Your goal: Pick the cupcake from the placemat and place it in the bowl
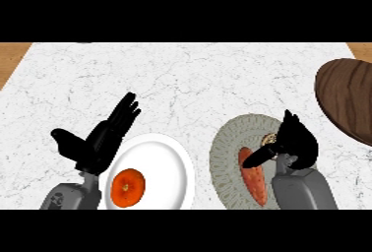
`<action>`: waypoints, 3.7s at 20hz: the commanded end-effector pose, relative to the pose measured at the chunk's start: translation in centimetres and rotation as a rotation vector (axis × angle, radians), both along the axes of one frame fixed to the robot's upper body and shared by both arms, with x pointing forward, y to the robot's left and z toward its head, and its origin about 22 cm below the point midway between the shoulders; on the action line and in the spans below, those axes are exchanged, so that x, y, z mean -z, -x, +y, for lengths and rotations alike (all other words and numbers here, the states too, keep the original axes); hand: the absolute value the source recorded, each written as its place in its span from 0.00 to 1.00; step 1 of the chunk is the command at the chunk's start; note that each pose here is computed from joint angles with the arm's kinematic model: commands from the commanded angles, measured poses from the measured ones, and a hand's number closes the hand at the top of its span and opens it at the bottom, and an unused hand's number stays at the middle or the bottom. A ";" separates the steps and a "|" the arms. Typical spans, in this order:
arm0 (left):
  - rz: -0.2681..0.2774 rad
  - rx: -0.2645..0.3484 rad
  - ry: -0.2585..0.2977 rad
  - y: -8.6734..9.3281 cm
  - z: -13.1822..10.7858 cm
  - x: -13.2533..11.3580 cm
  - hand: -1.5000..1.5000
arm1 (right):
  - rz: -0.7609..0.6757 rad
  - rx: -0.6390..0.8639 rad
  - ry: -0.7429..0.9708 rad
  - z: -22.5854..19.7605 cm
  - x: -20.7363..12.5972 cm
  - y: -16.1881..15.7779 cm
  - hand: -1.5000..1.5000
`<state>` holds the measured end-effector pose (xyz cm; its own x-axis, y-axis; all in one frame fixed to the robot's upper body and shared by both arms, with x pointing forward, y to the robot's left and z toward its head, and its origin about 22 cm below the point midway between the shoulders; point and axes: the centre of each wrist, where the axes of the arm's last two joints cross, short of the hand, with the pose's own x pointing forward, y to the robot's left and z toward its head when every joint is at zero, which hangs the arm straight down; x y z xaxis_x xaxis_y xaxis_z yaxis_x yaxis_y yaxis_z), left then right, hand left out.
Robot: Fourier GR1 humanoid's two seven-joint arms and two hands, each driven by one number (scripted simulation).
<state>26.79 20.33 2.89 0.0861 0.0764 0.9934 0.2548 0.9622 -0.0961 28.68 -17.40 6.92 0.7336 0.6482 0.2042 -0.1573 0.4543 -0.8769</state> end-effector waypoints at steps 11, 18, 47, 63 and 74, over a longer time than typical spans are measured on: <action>0.003 0.004 0.000 -0.1 0.4 -0.1 0.50 | 0.081 0.158 0.038 -1.9 3.5 -1.5 0.00; 0.001 0.018 0.007 -0.6 1.3 -0.2 0.50 | 0.010 0.081 0.061 -0.8 3.0 -0.9 1.00; 0.004 -0.025 0.019 -0.6 1.2 0.8 0.50 | -0.234 -0.694 0.224 -8.5 -1.5 8.1 1.00; -0.003 0.003 0.007 0.2 1.1 0.3 0.50 | -0.582 -0.543 0.297 -10.5 -16.5 11.5 1.00; 0.009 -0.009 -0.008 0.4 0.3 0.0 0.50 | -0.652 -0.418 0.238 -17.1 -17.9 3.5 1.00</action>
